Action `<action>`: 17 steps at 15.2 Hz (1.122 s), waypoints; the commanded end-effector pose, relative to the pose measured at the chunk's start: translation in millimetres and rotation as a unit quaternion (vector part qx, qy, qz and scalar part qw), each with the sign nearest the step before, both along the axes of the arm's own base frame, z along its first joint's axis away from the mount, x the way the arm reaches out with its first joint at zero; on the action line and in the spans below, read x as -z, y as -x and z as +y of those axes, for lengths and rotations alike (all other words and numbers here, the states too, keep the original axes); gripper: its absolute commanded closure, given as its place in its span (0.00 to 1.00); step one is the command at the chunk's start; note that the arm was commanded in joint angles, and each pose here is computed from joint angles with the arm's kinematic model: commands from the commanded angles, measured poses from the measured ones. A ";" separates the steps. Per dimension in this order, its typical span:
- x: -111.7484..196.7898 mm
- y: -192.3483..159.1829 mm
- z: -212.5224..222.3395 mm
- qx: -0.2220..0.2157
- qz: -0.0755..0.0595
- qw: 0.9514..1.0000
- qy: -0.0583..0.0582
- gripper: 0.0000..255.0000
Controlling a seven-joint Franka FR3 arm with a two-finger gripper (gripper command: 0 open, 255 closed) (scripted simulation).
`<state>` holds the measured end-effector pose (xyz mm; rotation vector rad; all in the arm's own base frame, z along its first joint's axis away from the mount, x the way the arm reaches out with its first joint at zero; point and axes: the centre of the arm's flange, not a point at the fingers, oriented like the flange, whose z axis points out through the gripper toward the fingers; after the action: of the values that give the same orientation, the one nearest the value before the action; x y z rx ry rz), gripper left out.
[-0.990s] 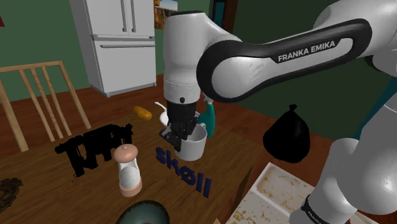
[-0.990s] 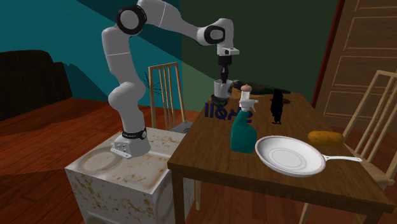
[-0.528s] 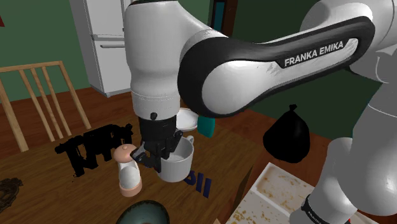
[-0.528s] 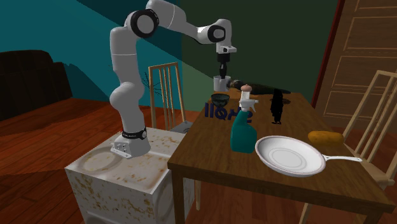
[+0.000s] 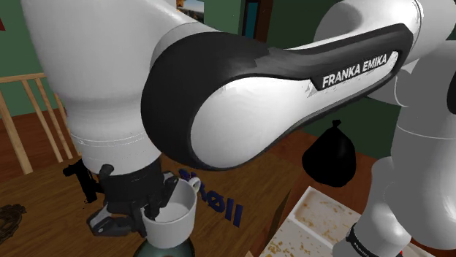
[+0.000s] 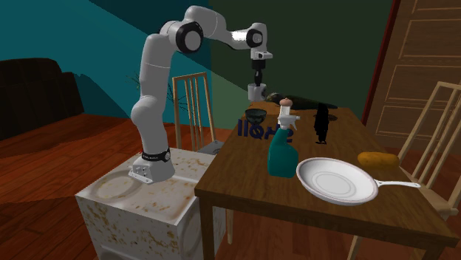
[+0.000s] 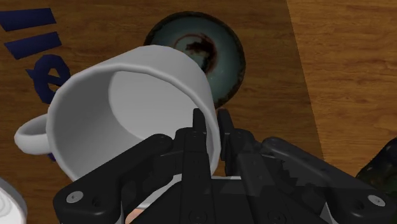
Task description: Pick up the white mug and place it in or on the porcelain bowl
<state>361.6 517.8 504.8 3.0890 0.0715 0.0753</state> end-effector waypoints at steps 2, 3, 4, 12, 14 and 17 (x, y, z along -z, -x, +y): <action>10.0 3.7 10.3 0.001 0.000 1.000 0.000 1.00; 15.3 3.7 10.3 0.001 0.000 1.000 0.000 1.00; 20.5 3.7 10.3 0.001 0.000 1.000 0.000 1.00; 62.8 3.7 10.3 0.001 0.000 1.000 0.000 1.00; 73.4 3.7 10.3 0.001 0.000 1.000 0.000 1.00; 84.2 3.8 10.3 0.001 0.000 1.000 0.000 1.00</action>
<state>358.0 527.8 422.9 3.0883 0.0684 0.0756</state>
